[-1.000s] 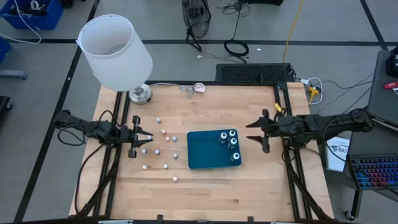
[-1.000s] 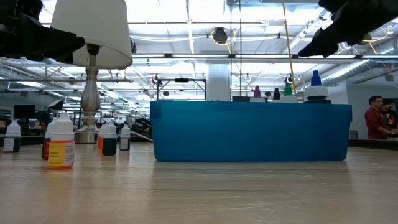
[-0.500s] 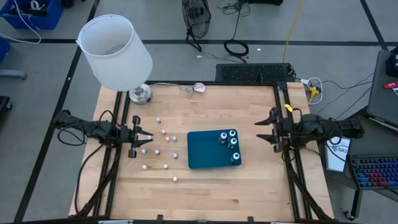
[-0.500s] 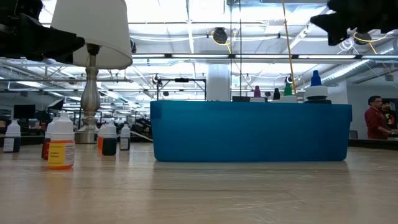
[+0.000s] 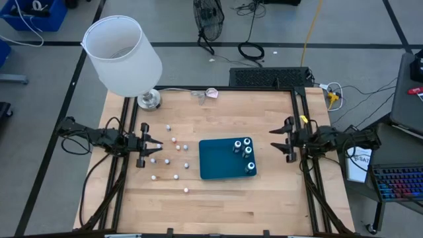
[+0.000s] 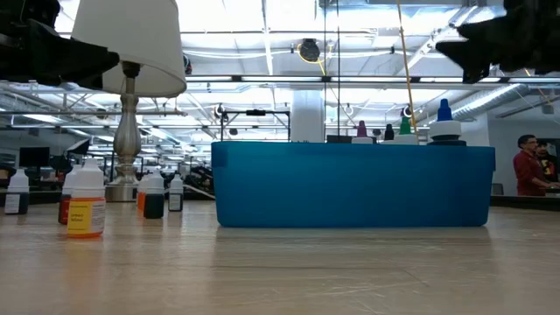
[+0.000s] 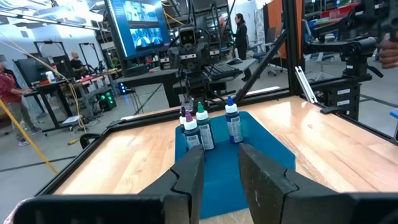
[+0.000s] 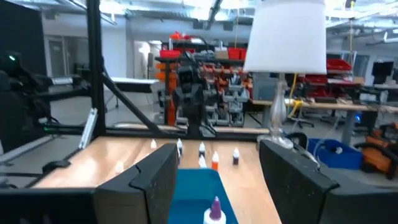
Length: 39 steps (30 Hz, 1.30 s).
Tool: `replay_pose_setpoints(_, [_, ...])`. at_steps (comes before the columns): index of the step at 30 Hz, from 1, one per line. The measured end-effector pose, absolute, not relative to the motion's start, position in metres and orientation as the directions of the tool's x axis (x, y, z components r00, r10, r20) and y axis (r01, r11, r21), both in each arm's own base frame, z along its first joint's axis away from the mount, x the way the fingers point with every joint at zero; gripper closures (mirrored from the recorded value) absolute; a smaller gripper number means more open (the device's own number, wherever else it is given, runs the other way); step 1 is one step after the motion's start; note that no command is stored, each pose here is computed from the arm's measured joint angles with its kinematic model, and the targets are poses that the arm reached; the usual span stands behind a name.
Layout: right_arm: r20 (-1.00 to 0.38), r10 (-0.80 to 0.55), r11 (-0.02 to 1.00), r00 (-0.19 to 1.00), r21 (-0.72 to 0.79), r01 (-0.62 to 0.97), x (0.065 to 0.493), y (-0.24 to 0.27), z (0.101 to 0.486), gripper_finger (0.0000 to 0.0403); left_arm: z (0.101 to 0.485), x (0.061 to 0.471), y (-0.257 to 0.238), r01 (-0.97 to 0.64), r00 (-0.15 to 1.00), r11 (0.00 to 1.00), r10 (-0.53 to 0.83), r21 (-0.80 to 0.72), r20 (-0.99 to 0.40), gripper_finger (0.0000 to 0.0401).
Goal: Pick & Place food coloring
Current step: Put the small blue food coloring bottle into the blue bin
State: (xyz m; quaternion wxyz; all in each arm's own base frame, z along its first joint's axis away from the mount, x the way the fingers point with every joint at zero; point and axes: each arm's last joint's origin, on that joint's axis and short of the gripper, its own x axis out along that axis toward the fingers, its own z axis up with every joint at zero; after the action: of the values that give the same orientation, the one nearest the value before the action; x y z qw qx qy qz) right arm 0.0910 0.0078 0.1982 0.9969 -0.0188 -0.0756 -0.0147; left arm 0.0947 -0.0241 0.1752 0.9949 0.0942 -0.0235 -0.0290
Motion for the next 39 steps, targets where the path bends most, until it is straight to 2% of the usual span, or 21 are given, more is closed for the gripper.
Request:
replay_pose_setpoints(7, [0.108, -0.027, 0.999, 0.994, -0.021, 0.03, 0.095, 0.008, 0.183, 0.019, 0.175, 0.095, -0.024, 0.053, 0.997, 0.981, -0.062, 0.188, 0.043, 0.0295])
replay_pose_setpoints(11, [0.09, -0.082, 0.996, 0.993, -0.022, 0.085, 0.096, 0.007, 0.178, 0.019, 0.175, 0.095, -0.024, 0.053, 0.997, 0.981, -0.062, 0.188, 0.043, 0.0295])
replay_pose_setpoints(39, [0.083, -0.099, 0.993, 0.992, -0.063, 0.104, 0.096, 0.006, 0.177, 0.0191, 0.175, 0.095, -0.024, 0.053, 0.997, 0.981, -0.062, 0.188, 0.043, 0.0295])
